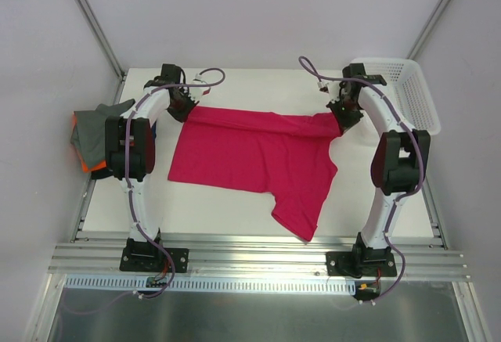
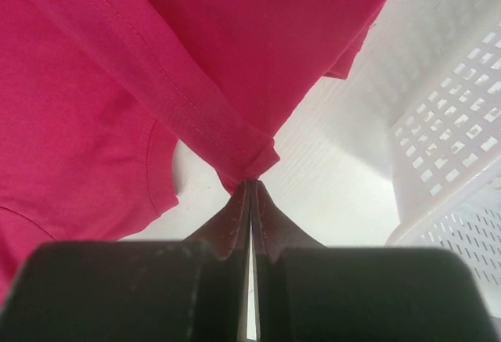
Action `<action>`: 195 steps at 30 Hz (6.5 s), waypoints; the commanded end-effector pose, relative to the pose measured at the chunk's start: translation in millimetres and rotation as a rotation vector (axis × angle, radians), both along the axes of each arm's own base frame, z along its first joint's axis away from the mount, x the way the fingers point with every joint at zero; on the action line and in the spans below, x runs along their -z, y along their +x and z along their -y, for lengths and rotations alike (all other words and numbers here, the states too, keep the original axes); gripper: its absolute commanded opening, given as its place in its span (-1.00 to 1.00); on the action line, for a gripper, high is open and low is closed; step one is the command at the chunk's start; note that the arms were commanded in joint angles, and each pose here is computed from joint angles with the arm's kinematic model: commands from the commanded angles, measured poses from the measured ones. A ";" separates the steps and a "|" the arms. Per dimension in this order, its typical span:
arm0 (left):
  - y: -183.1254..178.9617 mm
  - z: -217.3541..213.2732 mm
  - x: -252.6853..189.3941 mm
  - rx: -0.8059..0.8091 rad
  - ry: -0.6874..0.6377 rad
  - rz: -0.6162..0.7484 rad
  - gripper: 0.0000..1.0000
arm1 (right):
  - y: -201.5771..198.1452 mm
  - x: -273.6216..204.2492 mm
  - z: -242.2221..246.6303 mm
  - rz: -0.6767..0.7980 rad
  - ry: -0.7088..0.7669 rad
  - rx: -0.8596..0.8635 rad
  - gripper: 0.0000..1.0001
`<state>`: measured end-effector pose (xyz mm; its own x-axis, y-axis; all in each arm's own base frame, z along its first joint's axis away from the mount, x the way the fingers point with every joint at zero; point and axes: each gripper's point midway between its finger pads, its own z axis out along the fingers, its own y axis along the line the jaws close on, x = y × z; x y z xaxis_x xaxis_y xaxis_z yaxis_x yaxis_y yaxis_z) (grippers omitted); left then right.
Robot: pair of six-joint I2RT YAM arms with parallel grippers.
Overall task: Fold and stack the t-shirts
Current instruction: Fold the flattened tshirt in 1/3 of the way
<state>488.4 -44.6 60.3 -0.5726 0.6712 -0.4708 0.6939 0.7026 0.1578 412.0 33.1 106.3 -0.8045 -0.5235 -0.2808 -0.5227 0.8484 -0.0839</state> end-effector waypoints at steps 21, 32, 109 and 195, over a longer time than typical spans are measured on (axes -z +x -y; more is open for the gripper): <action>6.7 -1.6 -21.5 -0.051 0.002 0.039 -0.13 | -21.8 18.1 -12.6 -0.129 -0.021 -0.079 -0.39; 42.7 30.7 -79.1 -0.127 -0.115 0.157 0.72 | 31.4 -23.8 -41.7 0.058 0.083 -0.065 0.09; -3.4 67.9 -127.6 -0.268 -0.353 0.111 0.65 | 5.4 24.8 -113.0 -0.106 0.182 -0.078 -0.11; -44.7 98.5 31.3 -0.494 -0.477 -0.571 0.73 | 3.3 64.6 -88.2 -0.333 0.450 0.394 0.02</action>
